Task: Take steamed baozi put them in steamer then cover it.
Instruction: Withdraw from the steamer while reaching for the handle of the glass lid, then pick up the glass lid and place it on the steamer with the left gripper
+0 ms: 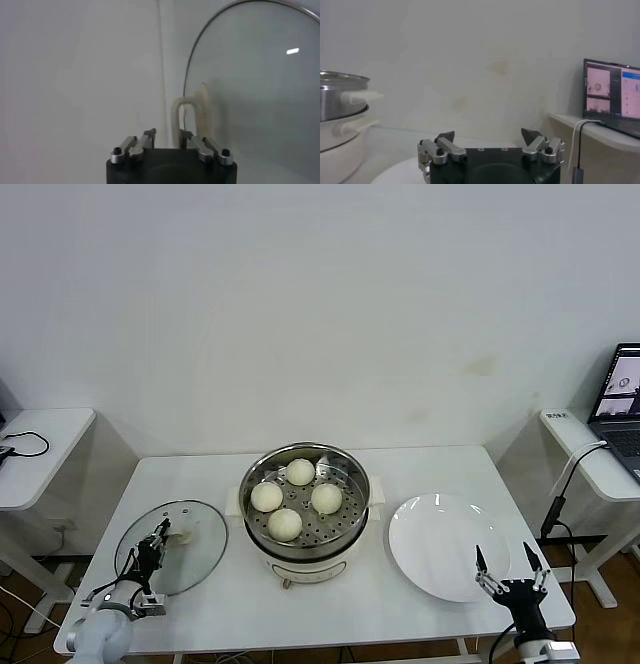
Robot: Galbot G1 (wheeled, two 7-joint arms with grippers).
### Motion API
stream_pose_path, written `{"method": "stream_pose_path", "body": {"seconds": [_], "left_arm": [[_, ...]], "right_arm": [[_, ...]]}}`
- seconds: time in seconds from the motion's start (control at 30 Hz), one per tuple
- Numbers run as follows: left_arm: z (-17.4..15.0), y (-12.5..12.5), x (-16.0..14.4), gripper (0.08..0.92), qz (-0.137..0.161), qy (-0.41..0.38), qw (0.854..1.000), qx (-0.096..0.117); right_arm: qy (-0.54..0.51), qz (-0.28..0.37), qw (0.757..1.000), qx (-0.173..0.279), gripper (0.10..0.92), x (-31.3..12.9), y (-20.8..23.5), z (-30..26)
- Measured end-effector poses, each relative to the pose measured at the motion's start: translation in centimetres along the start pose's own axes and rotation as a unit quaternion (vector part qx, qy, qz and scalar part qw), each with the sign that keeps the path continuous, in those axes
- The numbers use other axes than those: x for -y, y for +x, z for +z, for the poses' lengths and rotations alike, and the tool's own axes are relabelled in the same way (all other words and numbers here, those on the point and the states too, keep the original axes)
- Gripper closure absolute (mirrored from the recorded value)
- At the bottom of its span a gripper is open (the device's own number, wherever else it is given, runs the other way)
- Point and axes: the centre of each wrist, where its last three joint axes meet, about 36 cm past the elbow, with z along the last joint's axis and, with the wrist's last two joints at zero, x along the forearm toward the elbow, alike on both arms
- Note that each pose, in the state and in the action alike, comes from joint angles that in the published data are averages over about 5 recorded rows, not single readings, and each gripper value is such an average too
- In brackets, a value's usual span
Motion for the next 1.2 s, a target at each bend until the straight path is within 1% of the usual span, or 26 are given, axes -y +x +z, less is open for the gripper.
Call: {"method": "stream_pose_path", "body": {"seconds": [0.1,0.17,0.43,0.63,0.8,1.0,1.1,1.2], "left_arm": [[0.0,0.2,0.1,0.851,-0.01,0.003,1.0,-0.002],[0.0,0.4,0.1,0.865,-0.017,0.003,1.0,-0.002],[0.0,1.7,-1.2,0.865,-0.055,0.004,0.998,-0.001],[0.9,3.5,-3.1,0.865,-0.076,0.0,0.997,-0.011],[1.8,5.4,-5.2,0.865,-0.084,-0.004,0.996,-0.024],[2.2,7.6,-8.7,0.865,-0.09,-0.009,0.995,-0.036],[1.7,8.4,-10.5,0.865,-0.094,-0.007,0.995,-0.034],[0.7,8.8,-12.7,0.865,-0.103,-0.003,0.994,-0.027]], "right_arm": [[0.0,-0.002,1.0,0.001,0.2,-0.1,0.0,-0.1],[0.001,-0.003,1.0,0.001,0.2,-0.1,0.0,-0.1],[0.002,-0.01,1.0,0.004,0.2,-0.3,-0.2,-0.3],[0.004,-0.017,1.0,0.003,0.199,-0.3,0.0,-0.6],[0.006,-0.026,1.0,0.001,0.2,-0.4,0.0,-0.7],[0.008,-0.035,0.999,0.001,0.2,-0.6,-0.3,-0.7],[0.01,-0.04,0.999,0.001,0.2,-0.7,-0.4,-0.7],[0.011,-0.044,0.999,0.002,0.199,-0.9,-0.6,-0.5]]}}
